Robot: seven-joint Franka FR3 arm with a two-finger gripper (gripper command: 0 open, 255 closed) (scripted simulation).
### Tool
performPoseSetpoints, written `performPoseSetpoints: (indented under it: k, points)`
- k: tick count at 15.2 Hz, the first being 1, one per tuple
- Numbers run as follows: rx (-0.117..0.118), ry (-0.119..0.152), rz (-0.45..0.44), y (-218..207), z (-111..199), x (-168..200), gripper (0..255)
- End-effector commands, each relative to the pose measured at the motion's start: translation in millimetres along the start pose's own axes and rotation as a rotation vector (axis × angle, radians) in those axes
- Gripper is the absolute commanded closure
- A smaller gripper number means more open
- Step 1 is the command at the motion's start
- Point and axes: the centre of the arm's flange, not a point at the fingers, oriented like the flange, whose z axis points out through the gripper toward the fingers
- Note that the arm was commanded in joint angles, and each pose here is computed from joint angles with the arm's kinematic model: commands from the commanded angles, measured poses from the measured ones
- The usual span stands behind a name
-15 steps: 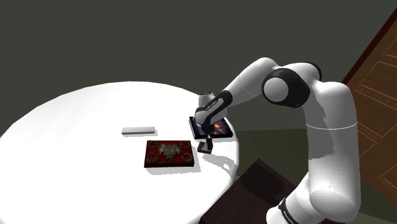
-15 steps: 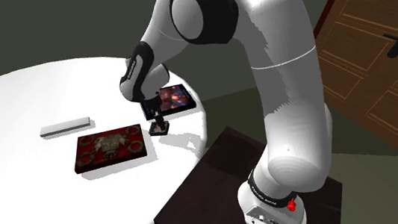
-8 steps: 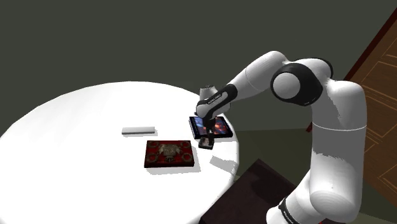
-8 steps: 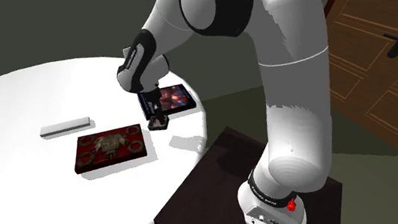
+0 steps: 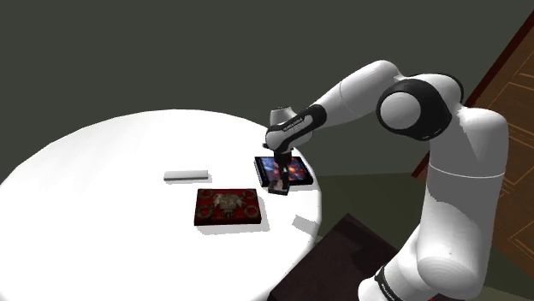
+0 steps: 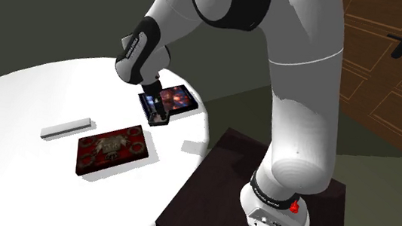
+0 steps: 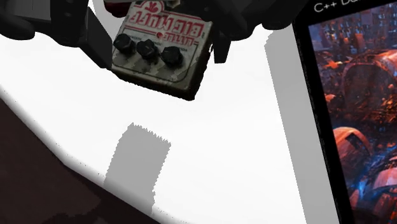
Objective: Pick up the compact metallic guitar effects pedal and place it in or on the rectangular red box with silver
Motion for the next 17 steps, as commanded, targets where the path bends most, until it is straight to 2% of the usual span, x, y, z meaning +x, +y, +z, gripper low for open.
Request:
performPoseSetpoints:
  k: [1,17]
  points:
    - [0.0,0.0,0.0,-1,-7,11,255]
    - [0.0,0.0,0.0,-15,-76,210,255]
